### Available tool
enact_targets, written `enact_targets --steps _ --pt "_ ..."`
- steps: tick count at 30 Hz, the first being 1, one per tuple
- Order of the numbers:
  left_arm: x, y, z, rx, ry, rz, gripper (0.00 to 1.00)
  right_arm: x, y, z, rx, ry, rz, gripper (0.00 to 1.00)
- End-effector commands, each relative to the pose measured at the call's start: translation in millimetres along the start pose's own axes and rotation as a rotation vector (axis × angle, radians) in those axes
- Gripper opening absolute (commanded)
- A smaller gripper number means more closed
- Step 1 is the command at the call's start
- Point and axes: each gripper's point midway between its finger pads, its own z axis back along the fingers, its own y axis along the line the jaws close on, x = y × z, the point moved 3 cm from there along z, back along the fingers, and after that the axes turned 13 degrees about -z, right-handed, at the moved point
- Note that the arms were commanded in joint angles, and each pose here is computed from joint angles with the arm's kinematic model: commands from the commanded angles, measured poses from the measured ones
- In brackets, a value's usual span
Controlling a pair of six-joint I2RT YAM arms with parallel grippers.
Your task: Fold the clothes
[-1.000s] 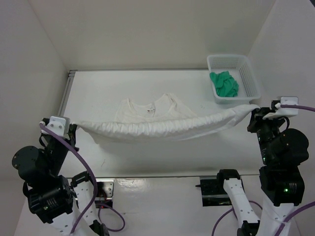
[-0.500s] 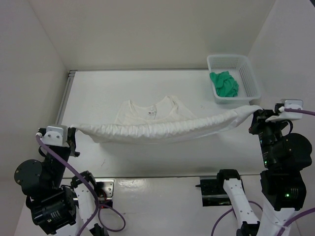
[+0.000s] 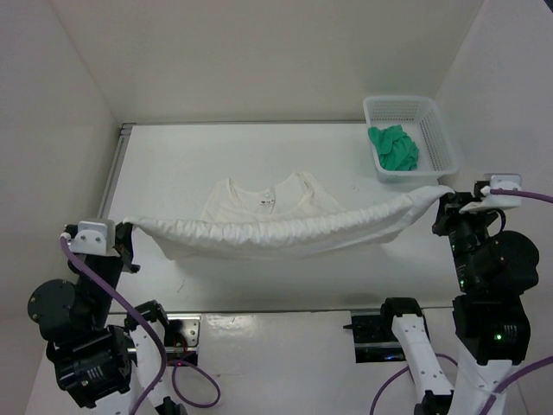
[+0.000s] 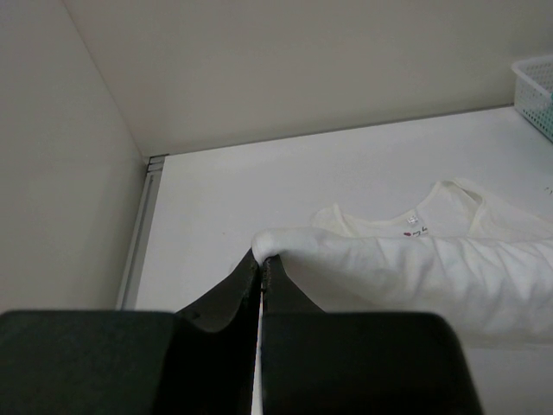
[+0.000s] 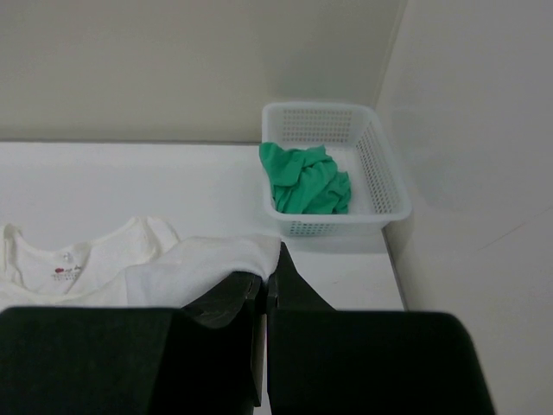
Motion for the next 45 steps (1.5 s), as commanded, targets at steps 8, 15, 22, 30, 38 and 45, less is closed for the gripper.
enact_targets --steps 8,15,22,30,38,45 --pt "-51 44 -95 -0.062 0.165 0.006 0.0 -35 0 -107 -0.012 0.143 0.047 0.0" --pt "-74 76 -165 -0.13 0.277 0.049 0.0 -59 3 -189 -0.004 0.245 0.07 0.0" --pt "-133 86 -239 -0.234 0.401 0.176 0.0 -101 11 -266 -0.016 0.352 0.131 0.0" --pt "-180 65 -291 -0.333 0.485 0.214 0.0 -142 12 -327 -0.058 0.436 0.174 0.0" --pt "-214 40 -324 -0.399 0.558 0.242 0.0 -184 23 -370 -0.074 0.499 0.214 0.0" --pt "-255 33 -346 -0.41 0.637 0.284 0.0 -222 23 -392 -0.096 0.551 0.234 0.0"
